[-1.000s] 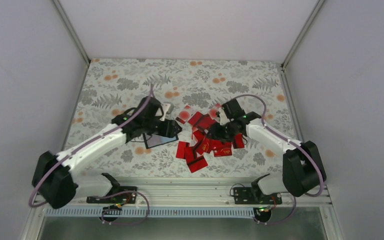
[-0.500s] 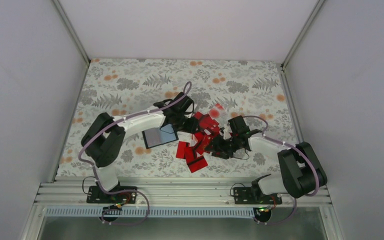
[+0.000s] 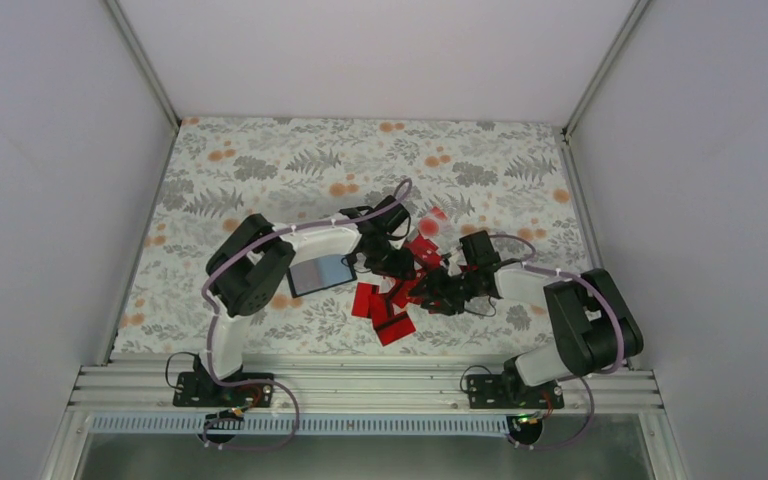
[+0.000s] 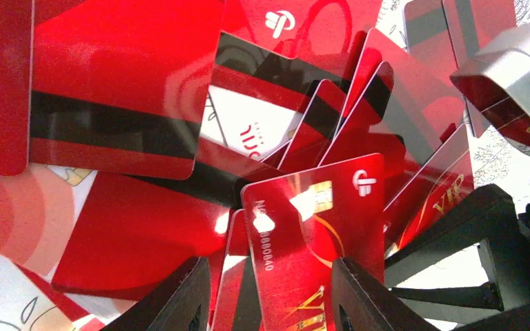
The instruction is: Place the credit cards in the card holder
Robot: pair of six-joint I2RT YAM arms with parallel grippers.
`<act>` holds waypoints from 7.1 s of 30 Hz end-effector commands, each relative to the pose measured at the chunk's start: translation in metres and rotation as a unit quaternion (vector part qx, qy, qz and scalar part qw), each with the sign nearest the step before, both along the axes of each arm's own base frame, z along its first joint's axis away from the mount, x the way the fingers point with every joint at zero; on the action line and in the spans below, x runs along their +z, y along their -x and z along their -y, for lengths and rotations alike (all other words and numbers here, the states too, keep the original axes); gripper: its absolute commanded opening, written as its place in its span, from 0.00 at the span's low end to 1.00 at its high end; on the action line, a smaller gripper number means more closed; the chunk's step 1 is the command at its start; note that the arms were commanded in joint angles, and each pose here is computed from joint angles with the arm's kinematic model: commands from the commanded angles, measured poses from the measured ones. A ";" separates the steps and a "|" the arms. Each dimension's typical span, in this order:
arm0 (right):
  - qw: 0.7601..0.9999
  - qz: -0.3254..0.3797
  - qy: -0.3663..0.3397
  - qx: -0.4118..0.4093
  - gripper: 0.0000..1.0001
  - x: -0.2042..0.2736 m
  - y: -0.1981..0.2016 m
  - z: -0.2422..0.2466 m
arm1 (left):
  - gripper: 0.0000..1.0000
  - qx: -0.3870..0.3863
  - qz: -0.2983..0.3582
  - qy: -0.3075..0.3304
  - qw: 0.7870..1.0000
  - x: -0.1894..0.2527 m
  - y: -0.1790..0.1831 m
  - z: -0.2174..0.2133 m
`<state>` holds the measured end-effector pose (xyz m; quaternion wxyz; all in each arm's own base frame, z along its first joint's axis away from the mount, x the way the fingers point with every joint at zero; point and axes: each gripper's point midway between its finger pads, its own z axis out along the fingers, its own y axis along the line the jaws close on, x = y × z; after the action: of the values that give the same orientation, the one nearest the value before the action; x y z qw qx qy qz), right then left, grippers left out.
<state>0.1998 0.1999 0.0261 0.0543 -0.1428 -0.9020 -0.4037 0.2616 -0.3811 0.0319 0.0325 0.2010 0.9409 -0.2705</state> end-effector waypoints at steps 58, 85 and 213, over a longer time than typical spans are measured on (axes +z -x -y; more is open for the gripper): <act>0.975 0.205 -0.063 0.062 0.32 0.050 -0.057 -0.017 | 0.55 -0.013 -0.102 0.115 0.988 -0.002 0.034 0.013; 0.989 0.146 0.005 0.027 0.19 0.009 -0.070 -0.005 | 0.53 -0.023 -0.128 0.122 0.984 0.027 0.031 0.019; 0.893 0.336 -0.260 0.148 0.84 0.299 -0.090 -0.074 | 0.02 0.140 0.160 0.376 0.902 0.291 0.003 -0.122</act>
<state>0.2918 0.2586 0.2903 -0.1520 0.1219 -0.7627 -0.6167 0.2528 -0.2758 0.2924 0.2589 0.1005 0.7788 -0.5625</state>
